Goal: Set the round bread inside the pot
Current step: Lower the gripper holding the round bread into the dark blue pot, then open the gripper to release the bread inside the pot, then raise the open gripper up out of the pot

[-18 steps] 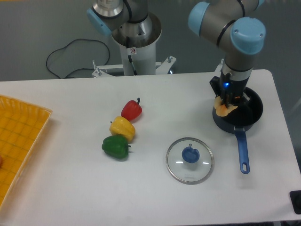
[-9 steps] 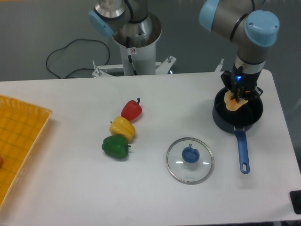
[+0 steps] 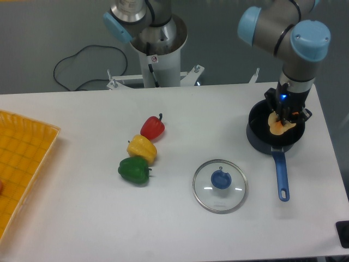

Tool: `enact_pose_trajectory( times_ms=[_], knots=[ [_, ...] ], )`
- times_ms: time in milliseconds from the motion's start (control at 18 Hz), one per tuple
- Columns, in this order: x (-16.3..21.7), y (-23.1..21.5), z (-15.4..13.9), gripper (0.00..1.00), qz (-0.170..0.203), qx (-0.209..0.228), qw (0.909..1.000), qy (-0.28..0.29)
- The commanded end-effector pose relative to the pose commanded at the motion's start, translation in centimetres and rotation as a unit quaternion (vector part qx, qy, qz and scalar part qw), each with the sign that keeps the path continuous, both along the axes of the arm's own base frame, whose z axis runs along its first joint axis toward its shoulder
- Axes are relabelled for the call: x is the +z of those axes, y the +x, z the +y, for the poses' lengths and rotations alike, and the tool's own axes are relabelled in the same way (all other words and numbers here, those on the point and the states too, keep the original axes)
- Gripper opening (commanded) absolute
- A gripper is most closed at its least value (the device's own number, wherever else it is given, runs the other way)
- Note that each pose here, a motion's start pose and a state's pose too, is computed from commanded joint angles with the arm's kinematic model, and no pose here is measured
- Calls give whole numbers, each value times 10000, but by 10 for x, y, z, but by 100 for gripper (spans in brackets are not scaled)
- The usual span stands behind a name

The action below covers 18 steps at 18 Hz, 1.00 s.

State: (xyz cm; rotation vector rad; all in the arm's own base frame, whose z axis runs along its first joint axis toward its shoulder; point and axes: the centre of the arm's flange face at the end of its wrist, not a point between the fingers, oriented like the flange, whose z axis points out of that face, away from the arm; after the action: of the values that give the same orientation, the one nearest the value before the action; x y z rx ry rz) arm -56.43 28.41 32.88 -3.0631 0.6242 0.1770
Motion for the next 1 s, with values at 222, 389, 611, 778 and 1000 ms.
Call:
enact_pose_trajectory(
  times_ms=[222, 389, 611, 778, 1000],
  knots=[
    [-8, 3, -1, 84, -72, -15, 10000, -28],
    [-15, 7, -6, 97, -94, -7, 9999, -36],
    [-22, 9, -15, 99, -158, -45, 9998, -61],
    [-22, 6, -28, 99, -178, -75, 9998, -78],
    [-7, 13, -28, 100, -67, -22, 9999, -117]
  ],
)
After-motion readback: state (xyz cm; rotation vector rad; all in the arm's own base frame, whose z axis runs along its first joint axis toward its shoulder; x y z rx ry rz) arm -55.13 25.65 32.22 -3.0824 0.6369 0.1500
